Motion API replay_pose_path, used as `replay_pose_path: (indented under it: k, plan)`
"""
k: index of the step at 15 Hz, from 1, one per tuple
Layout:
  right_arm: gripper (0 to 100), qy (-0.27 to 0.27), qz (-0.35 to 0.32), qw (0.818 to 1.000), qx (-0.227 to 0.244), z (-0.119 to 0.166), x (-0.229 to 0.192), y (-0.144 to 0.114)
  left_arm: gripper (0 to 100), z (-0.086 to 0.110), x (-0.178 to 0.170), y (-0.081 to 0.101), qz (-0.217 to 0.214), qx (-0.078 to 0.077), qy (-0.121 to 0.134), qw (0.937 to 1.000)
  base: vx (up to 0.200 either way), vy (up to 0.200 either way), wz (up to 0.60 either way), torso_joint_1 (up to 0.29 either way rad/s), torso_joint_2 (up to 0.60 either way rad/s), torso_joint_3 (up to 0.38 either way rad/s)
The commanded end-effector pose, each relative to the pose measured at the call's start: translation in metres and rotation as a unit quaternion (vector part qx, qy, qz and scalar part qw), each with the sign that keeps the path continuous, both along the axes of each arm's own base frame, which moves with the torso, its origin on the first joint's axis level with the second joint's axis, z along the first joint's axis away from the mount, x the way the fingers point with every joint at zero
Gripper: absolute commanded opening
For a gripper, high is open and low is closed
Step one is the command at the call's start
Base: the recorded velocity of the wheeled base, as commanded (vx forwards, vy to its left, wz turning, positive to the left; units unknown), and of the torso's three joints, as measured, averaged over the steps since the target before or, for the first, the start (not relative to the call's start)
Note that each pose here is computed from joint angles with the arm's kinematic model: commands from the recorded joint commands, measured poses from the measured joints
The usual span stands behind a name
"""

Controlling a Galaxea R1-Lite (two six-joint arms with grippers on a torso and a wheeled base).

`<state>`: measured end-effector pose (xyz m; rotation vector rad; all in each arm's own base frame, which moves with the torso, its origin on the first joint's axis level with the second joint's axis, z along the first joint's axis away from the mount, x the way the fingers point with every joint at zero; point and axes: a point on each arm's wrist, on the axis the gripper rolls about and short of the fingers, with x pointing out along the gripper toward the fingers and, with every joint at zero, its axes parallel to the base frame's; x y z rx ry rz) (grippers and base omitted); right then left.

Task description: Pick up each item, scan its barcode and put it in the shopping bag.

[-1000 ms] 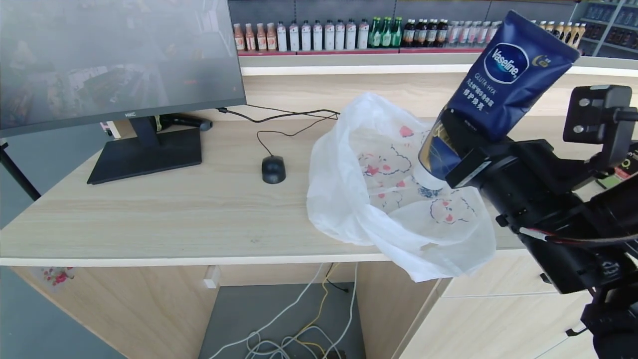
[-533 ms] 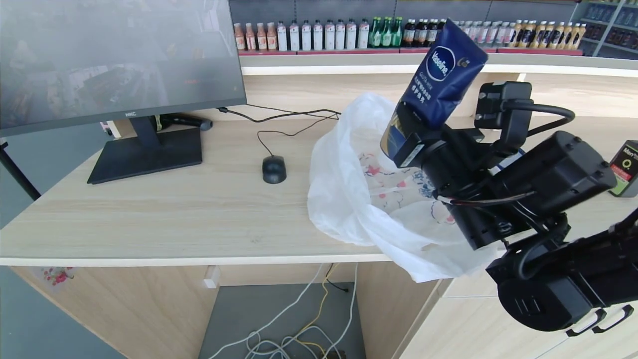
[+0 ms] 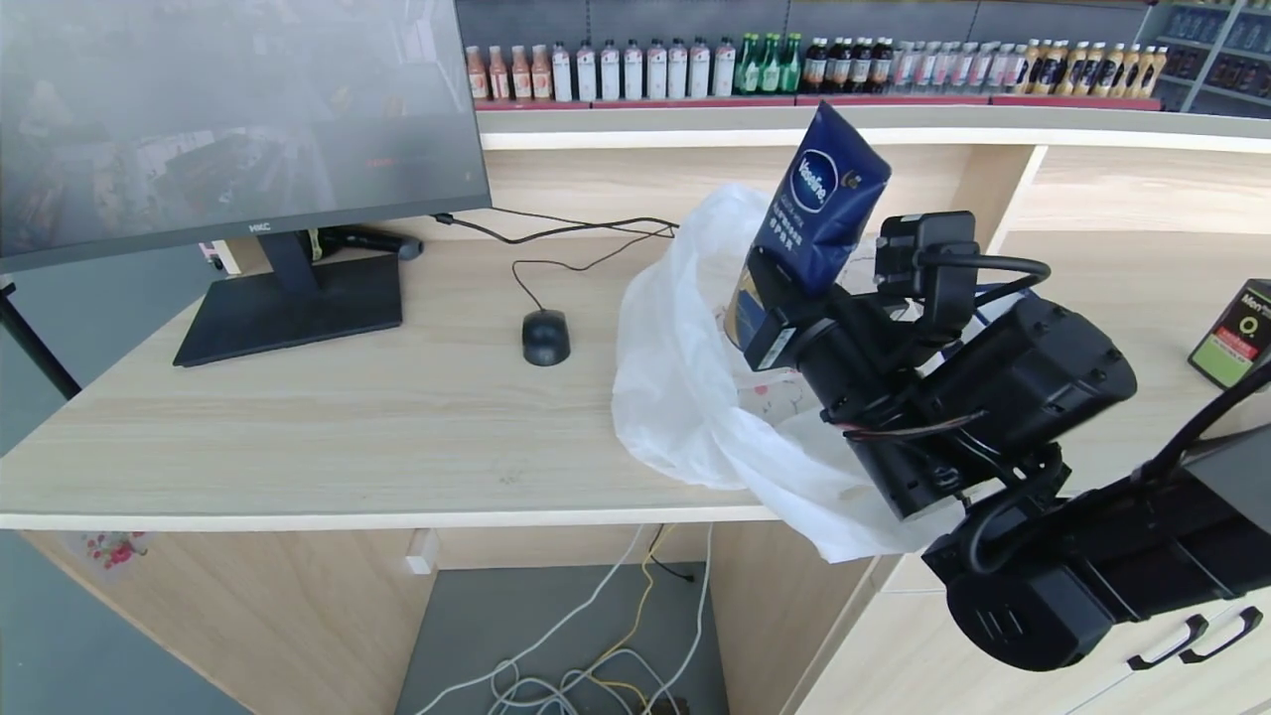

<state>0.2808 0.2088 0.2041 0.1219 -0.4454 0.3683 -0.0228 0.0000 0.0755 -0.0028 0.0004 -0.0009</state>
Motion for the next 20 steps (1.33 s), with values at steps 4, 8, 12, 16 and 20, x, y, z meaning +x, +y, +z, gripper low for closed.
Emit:
replay_pose_path:
  k: [4, 8, 12, 16, 20]
  plan:
    - [0, 0.012, 0.038, 0.999, -0.012, -0.012, -0.012, 0.025, 100, 0.0, 0.0, 0.0, 0.0, 0.0, 0.0, 1.0, 0.0, 0.0, 0.0, 0.0, 0.0, 0.0]
    - [0, 0.022, 0.045, 0.999, -0.021, -0.02, -0.014, 0.031, 100, 0.0, 0.0, 0.0, 0.0, 0.0, 0.0, 1.0, 0.0, 0.0, 0.0, 0.0, 0.0, 0.0]
    - [0, 0.029, 0.044, 0.998, -0.03, -0.028, -0.011, 0.034, 100, 0.0, 0.0, 0.0, 0.0, 0.0, 0.0, 1.0, 0.0, 0.0, 0.0, 0.0, 0.0, 0.0]
    - [0, 0.035, 0.043, 0.998, -0.034, -0.034, -0.009, 0.035, 100, 0.0, 0.0, 0.0, 0.0, 0.0, 0.0, 1.0, 0.0, 0.0, 0.0, 0.0, 0.0, 0.0]
    - [0, 0.045, 0.043, 0.997, -0.041, -0.041, -0.008, 0.035, 100, 0.0, 0.0, 0.0, 0.0, 0.0, 0.0, 1.0, 0.0, 0.0, 0.0, 0.0, 0.0, 0.0]
